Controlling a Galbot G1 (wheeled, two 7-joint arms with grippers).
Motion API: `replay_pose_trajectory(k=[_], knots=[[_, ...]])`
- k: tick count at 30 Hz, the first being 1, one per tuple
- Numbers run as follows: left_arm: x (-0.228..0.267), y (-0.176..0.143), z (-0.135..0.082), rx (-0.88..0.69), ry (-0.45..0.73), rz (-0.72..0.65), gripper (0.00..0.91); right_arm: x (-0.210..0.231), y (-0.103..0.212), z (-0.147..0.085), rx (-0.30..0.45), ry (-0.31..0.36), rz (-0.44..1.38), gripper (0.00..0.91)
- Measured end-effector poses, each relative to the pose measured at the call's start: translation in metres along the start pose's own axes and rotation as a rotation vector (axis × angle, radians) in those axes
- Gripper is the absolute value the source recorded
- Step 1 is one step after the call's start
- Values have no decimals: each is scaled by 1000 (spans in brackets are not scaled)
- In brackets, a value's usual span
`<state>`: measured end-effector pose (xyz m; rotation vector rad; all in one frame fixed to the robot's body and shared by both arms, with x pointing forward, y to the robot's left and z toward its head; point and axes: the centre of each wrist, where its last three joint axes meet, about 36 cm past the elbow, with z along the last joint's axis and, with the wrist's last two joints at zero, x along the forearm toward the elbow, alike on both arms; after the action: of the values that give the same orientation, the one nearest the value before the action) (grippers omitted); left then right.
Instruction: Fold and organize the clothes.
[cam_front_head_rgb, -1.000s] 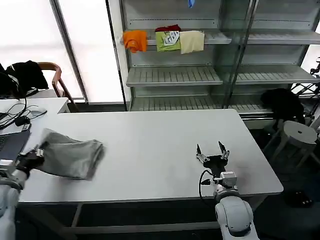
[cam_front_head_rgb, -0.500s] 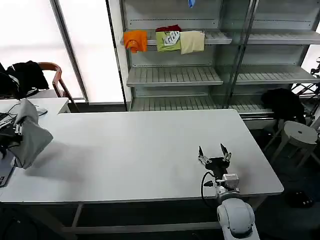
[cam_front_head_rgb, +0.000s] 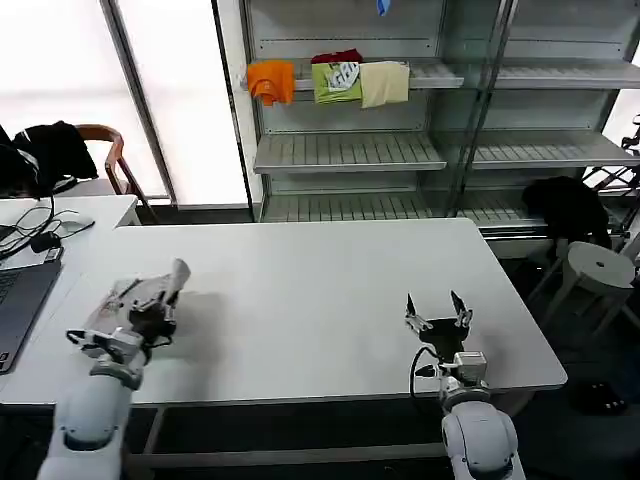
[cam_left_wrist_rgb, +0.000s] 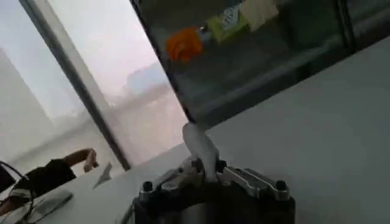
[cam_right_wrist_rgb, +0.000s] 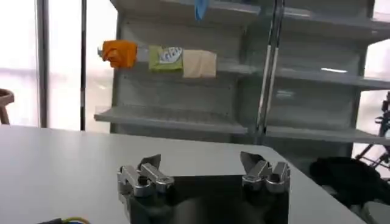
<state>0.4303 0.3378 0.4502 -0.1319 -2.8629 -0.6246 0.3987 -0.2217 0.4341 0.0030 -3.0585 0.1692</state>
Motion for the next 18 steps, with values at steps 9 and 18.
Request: replay_pose_trajectory(k=[9,18], knots=[[-18,-84,-40,128,-28,91,50,1,1,-4,-1,-6,-3,907],[-50,-163,-79,221,-49,190,907,-1,7,-8,0,-2,-25,907]])
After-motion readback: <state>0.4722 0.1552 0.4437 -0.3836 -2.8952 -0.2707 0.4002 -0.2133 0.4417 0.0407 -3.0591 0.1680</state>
